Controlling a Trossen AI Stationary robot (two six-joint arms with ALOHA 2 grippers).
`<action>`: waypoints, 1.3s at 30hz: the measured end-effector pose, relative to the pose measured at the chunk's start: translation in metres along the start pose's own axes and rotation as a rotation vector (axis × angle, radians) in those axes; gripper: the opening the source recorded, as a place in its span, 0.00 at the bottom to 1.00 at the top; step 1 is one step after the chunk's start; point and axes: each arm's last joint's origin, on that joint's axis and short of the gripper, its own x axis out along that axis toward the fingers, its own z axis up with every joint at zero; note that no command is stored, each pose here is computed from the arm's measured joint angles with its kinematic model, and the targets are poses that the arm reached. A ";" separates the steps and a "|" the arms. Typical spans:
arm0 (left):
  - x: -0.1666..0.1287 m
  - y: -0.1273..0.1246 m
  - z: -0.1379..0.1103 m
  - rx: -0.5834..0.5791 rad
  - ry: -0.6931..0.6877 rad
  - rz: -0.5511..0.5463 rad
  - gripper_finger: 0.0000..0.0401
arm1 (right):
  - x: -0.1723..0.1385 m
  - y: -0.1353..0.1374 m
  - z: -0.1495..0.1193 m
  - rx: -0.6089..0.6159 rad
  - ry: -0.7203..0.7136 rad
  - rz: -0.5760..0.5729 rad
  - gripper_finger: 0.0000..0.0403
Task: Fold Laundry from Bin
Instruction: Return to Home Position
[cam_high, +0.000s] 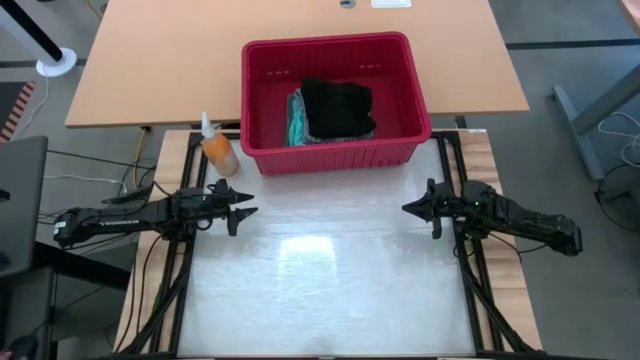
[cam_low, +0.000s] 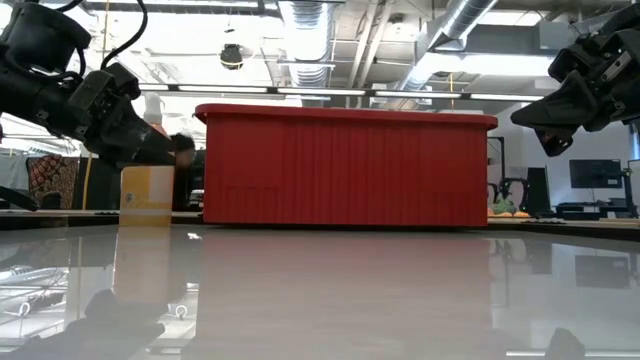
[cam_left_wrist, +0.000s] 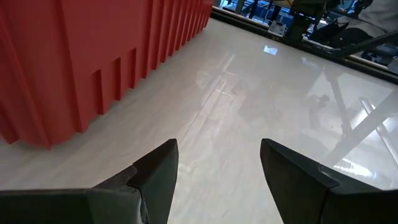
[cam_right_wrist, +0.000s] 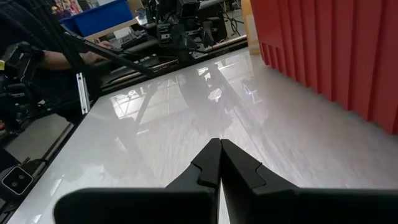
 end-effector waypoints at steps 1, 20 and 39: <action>0.000 0.000 0.000 0.000 0.000 0.000 0.54 | 0.000 0.000 0.000 0.000 0.000 0.000 0.09; 0.000 0.000 0.000 0.000 0.003 0.001 0.54 | 0.000 0.000 0.000 0.000 0.000 0.000 0.09; 0.000 0.000 0.000 0.000 0.004 0.000 0.54 | 0.000 0.000 0.000 0.000 0.000 0.000 0.09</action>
